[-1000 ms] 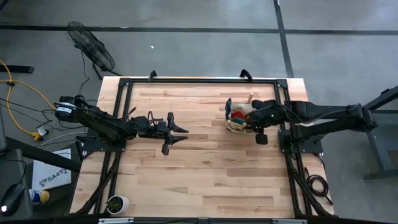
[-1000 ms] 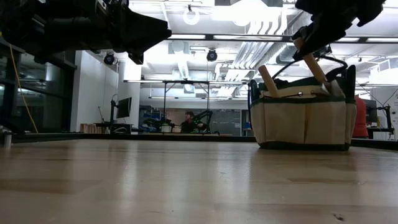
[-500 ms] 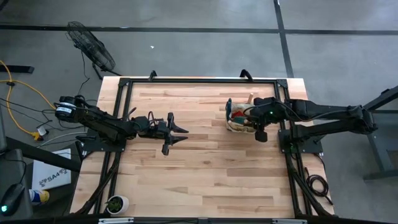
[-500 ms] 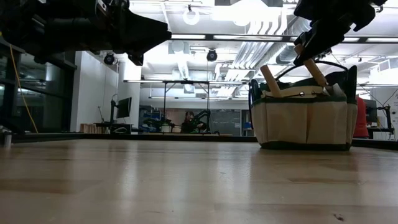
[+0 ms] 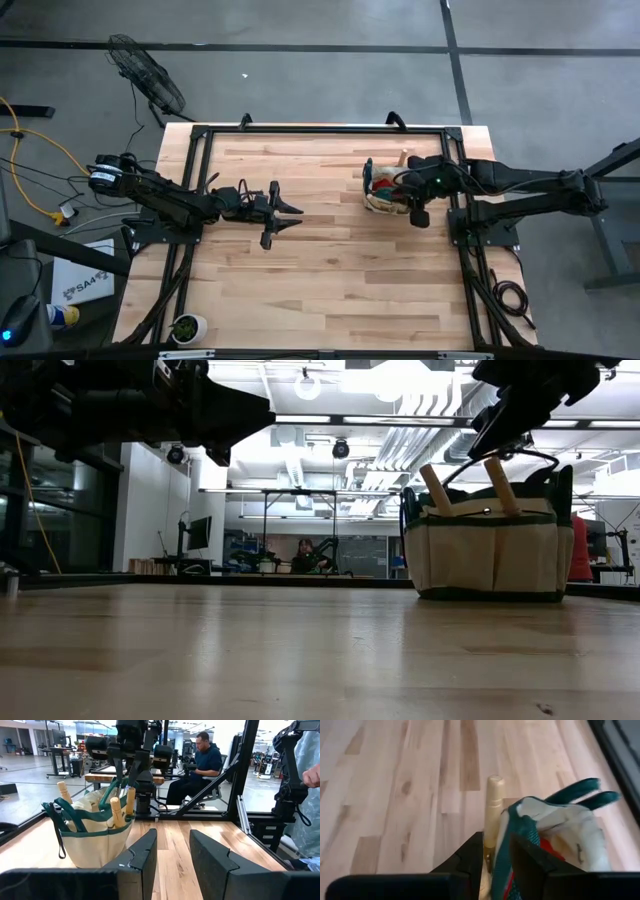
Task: Pick & Place Garden tools in Gardening bag
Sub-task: Put the trowel into the gardening bag, then return to Home Position
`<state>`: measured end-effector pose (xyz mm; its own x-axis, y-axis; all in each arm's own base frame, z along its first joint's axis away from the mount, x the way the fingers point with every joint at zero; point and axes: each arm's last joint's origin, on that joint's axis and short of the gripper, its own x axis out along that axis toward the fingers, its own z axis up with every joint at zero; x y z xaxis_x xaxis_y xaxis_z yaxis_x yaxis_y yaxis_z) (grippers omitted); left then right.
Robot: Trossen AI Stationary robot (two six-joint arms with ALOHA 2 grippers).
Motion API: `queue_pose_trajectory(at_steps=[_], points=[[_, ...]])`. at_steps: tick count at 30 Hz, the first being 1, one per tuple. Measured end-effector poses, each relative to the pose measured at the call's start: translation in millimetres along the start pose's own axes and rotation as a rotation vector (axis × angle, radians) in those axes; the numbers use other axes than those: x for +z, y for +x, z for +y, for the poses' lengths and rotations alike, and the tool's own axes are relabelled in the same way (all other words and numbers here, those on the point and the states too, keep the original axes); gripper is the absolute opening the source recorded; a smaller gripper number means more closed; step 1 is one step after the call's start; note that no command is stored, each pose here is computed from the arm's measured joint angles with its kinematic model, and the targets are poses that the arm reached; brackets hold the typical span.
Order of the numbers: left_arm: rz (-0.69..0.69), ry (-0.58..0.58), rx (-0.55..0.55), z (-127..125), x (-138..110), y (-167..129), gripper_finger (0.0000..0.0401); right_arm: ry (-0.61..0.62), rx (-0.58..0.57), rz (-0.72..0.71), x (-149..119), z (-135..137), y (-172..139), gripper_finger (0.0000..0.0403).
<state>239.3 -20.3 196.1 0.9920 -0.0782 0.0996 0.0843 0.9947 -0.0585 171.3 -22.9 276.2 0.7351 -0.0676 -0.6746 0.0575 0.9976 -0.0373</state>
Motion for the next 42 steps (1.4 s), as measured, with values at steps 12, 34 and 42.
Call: queue_pose_trajectory(at_steps=[12,34,42], points=[[-0.001,0.0,0.009,0,0,0,0.0111,0.028,-0.049,-0.122,-2,0,-29,0.0071],[0.003,0.002,0.059,2,0,0,0.0111,-0.056,-0.148,0.001,-1,54,6,0.0003],[0.003,0.01,0.063,2,-1,0,0.0111,-0.027,-0.206,0.085,-9,50,7,0.0003]])
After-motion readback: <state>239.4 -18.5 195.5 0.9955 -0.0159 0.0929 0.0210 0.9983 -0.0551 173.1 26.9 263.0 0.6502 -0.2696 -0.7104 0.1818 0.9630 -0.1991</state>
